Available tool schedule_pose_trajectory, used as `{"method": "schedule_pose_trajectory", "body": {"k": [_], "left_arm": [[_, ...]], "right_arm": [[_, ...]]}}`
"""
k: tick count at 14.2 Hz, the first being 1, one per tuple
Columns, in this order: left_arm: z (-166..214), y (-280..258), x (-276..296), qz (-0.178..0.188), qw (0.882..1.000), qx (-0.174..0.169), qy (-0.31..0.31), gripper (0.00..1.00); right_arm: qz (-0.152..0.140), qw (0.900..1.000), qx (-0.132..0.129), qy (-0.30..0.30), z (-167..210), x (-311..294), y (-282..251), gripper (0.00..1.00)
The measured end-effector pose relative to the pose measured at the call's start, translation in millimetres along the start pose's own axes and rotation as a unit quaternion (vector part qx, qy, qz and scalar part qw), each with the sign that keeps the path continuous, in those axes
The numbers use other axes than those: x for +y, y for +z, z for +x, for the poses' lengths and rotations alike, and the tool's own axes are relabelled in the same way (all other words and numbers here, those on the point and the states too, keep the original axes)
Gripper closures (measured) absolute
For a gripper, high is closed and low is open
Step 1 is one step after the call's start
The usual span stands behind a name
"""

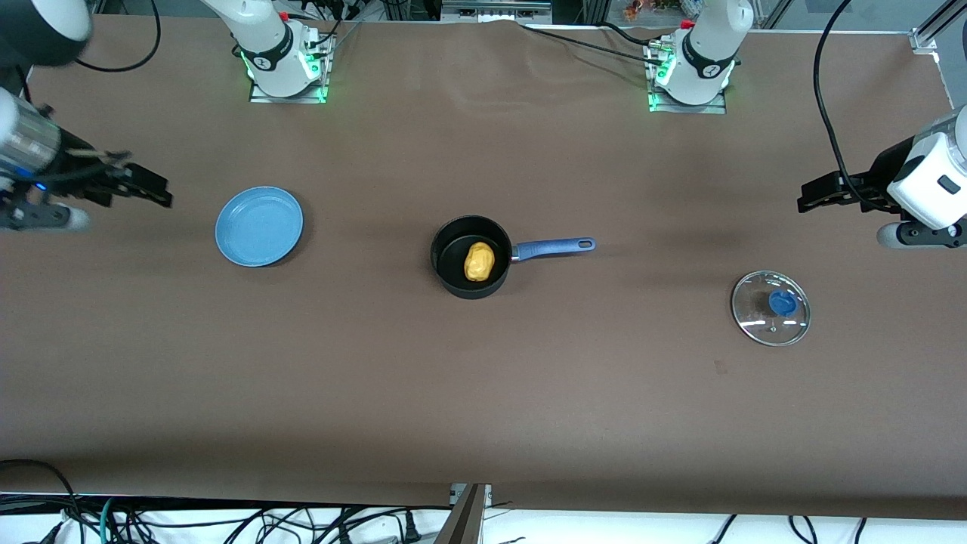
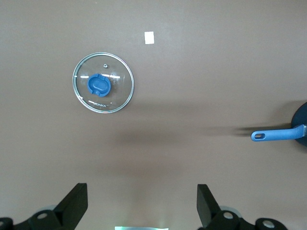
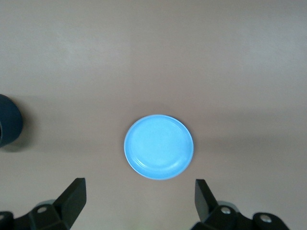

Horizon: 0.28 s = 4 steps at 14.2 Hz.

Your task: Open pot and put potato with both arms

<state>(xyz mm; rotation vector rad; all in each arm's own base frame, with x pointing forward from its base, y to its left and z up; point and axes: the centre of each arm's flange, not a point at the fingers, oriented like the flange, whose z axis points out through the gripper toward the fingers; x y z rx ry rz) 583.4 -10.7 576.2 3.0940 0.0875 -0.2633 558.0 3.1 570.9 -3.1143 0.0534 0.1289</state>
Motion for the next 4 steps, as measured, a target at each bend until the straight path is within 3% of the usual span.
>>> {"method": "schedule_pose_trajectory", "body": {"k": [4], "left_arm": [[0.1, 0.0, -0.4, 0.0, 1.0, 0.0, -0.001, 0.0]], "right_arm": [[0.0, 1.0, 0.0, 0.006, -7.2, 7.9, -8.5, 0.0]]}}
